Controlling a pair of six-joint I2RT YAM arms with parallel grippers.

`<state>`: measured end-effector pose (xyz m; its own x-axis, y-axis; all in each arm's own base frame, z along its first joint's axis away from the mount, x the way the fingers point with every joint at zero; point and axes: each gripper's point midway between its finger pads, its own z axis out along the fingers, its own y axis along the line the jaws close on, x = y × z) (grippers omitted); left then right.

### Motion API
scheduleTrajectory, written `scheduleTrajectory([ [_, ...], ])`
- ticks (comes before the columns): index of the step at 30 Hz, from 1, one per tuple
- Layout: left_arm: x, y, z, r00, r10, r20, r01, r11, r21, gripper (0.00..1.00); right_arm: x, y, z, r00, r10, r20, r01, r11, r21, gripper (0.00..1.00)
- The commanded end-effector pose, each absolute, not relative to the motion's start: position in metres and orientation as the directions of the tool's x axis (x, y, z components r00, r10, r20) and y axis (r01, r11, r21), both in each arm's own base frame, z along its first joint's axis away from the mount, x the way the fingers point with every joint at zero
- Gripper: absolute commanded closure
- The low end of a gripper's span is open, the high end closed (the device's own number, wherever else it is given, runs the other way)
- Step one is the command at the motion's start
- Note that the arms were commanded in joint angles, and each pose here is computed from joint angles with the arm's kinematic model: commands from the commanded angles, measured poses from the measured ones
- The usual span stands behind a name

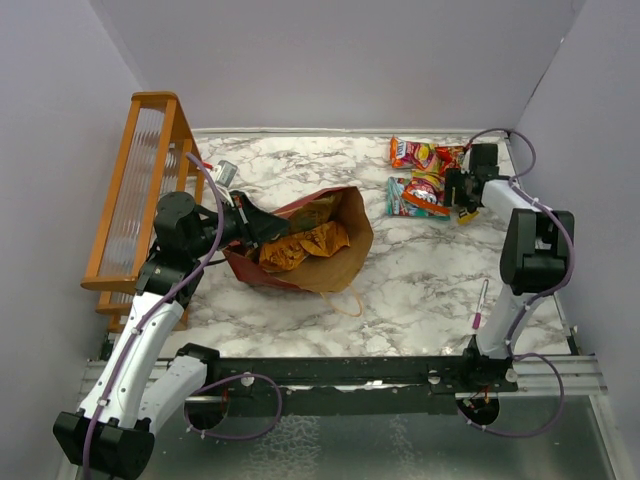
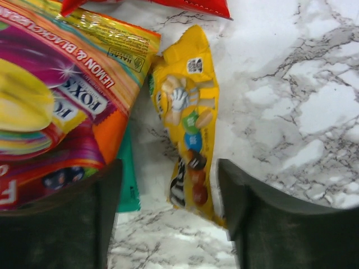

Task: Take the snacks out of the paper bag
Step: Place the snack at the center of the board, then take out the snack from the paper bag.

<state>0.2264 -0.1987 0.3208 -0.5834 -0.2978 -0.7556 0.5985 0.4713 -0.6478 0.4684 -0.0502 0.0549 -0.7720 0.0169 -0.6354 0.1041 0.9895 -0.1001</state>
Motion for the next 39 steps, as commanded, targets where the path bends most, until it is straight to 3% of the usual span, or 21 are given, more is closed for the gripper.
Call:
scheduleTrajectory([
  [1, 0.22, -0.2, 0.341, -0.534, -0.297, -0.791, 0.653, 0.449, -0.61, 1.0, 0.478, -0.044, 0.154, -0.652, 0.01, -0.758, 0.089, 0.994, -0.064, 0.15],
  [5, 0.223, -0.2, 0.342, -0.534, -0.297, -0.792, 0.654, 0.449, -0.609, 1.0, 0.475, -0.039, 0.239, -0.526, 0.004, -0.85, 0.08, 0.996, -0.045, 0.0],
  [11, 0.223, -0.201, 0.345, -0.533, -0.304, -0.79, 0.658, 0.438, -0.613, 1.0, 0.437, -0.017, 0.333, -0.126, 0.114, -0.986, 0.034, 0.993, 0.11, 0.01],
  [14, 0.221, -0.201, 0.345, -0.532, -0.305, -0.79, 0.657, 0.44, -0.612, 1.0, 0.401, -0.008, 0.354, 0.099, 0.151, -0.984, -0.02, 0.989, 0.149, 0.01],
  [16, 0.221, -0.2, 0.344, -0.533, -0.306, -0.789, 0.654, 0.442, -0.614, 1.0, 0.379, 0.013, 0.361, 0.17, 0.211, -0.963, -0.138, 0.972, 0.189, 0.01],
  [19, 0.22, -0.201, 0.343, -0.537, -0.306, -0.786, 0.655, 0.437, -0.617, 1.0, 0.36, 0.064, 0.361, 0.099, 0.256, -0.961, -0.404, 0.893, 0.196, 0.01],
  [23, 0.217, -0.201, 0.345, -0.524, -0.298, -0.798, 0.675, 0.427, -0.602, 1.0, 0.32, 0.141, 0.369, -0.077, 0.368, -0.926, -0.729, 0.613, 0.304, 0.01],
  [25, 0.215, -0.201, 0.345, -0.517, -0.294, -0.804, 0.683, 0.425, -0.594, 1.0, 0.289, 0.18, 0.377, -0.092, 0.354, -0.931, -0.84, 0.475, 0.264, 0.01],
  [30, 0.211, -0.201, 0.346, -0.505, -0.298, -0.81, 0.696, 0.415, -0.587, 1.0, 0.229, 0.25, 0.388, 0.046, 0.224, -0.974, -0.947, 0.319, 0.029, 0.01],
  [39, 0.207, -0.202, 0.36, -0.471, -0.318, -0.823, 0.728, 0.386, -0.566, 1.0, 0.174, 0.323, 0.318, 0.345, -0.079, -0.935, -0.923, 0.155, -0.353, 0.01],
])
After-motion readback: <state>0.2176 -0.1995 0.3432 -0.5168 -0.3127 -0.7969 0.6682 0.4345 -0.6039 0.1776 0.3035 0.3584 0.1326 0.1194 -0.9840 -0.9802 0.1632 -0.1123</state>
